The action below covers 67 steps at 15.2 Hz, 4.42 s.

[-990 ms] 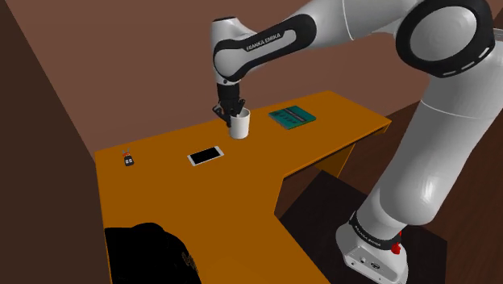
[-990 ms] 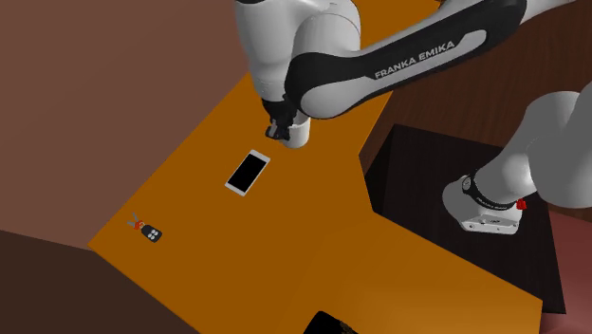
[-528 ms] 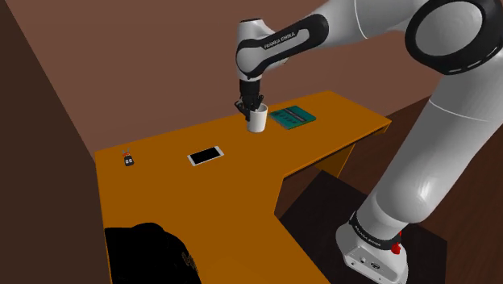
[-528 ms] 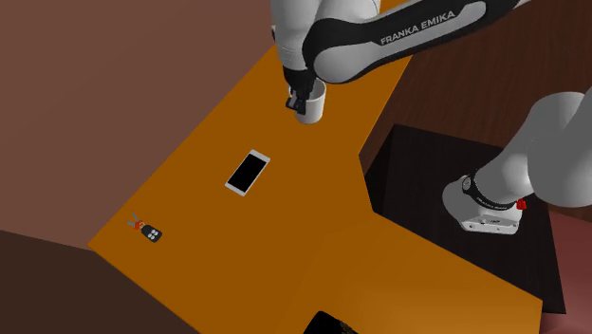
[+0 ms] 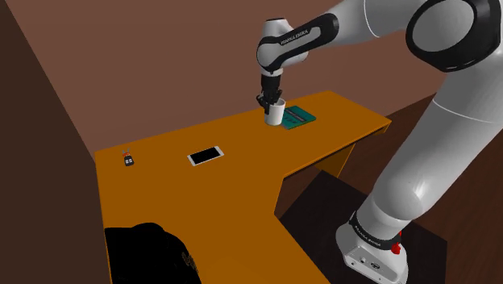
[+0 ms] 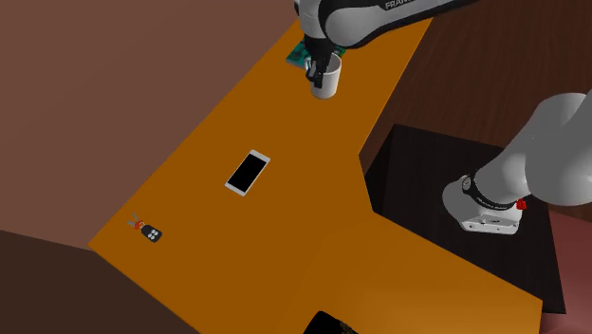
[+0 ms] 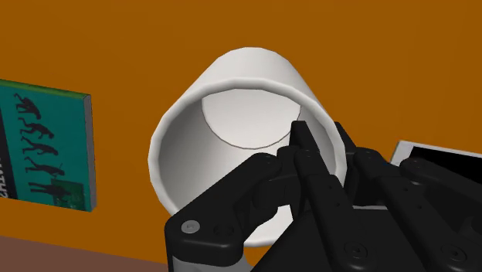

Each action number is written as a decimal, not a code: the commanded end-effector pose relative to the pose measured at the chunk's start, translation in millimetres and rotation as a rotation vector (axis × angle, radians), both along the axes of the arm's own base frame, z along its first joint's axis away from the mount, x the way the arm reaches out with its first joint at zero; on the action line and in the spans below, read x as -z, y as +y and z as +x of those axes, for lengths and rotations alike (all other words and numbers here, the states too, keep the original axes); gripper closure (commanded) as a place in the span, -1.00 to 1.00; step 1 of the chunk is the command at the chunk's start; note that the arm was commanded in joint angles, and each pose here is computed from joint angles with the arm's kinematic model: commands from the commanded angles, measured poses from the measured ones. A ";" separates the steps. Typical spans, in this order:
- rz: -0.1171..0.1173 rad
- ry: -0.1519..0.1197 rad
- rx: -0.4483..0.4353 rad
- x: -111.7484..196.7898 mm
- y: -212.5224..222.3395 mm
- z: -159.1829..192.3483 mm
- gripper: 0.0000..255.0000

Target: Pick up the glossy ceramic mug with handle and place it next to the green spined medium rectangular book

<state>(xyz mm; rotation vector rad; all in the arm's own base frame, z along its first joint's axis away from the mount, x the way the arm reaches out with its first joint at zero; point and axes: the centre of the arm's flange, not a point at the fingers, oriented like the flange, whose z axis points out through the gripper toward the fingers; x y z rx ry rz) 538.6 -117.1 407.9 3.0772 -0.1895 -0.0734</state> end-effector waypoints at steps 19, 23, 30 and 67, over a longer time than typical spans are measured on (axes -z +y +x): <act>0.000 -0.001 -0.002 35.6 -162.4 -32.7 1.00; 0.000 -0.001 -0.002 56.7 -162.4 -32.7 1.00; 0.000 -0.001 -0.002 93.6 -162.4 -32.7 1.00; 0.000 -0.001 -0.002 111.8 -159.6 -30.2 -1.00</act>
